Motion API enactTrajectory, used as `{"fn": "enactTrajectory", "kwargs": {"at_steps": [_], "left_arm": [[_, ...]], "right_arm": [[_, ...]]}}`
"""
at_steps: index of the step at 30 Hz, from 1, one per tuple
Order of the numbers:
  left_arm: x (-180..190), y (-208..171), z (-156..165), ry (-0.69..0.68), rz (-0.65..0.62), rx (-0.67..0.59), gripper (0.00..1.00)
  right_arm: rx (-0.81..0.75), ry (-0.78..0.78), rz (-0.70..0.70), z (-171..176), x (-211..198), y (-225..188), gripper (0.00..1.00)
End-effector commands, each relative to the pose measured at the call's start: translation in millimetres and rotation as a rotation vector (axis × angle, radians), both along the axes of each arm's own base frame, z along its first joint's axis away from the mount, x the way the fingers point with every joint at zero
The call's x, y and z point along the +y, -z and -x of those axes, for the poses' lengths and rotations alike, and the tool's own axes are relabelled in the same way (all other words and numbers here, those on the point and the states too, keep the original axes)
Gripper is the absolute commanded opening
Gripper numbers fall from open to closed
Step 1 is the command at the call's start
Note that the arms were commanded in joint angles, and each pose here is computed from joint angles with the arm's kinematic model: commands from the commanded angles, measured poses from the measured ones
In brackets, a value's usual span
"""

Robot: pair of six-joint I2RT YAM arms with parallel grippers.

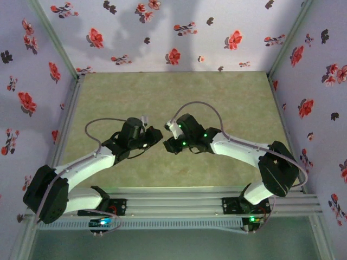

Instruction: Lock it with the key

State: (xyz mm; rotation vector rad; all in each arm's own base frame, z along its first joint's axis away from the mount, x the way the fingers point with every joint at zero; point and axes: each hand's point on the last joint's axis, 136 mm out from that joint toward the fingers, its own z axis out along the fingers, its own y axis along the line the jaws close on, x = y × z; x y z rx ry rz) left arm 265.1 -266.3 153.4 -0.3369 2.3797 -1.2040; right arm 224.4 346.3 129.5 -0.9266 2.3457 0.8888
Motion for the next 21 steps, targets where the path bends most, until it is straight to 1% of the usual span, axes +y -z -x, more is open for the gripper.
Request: {"fn": "enactTrajectory", "kwargs": {"at_steps": [1,4,9,14,21], "left_arm": [[-0.5,-14.5,0.8,0.022,0.031,-0.051,0.00],[0.4,-19.1,3.1,0.038,0.037,-0.080,0.00],[4.2,-24.3,6.6,0.063,0.067,-0.159,0.00],[12.1,-29.6,9.2,0.064,0.138,-0.238,0.00],[20.2,-38.6,13.0,0.068,0.196,-0.341,0.00]], "right_arm": [[-0.013,-0.010,-0.018,0.0,5.4,-6.4,0.14],[-0.018,-0.018,-0.021,1.8,4.7,-8.3,0.10],[-0.025,-0.045,-0.047,7.6,4.5,-16.4,0.00],[-0.016,-0.098,-0.110,18.9,8.3,-27.2,0.00],[0.023,-0.219,-0.224,43.7,16.0,-45.1,0.00]]}}
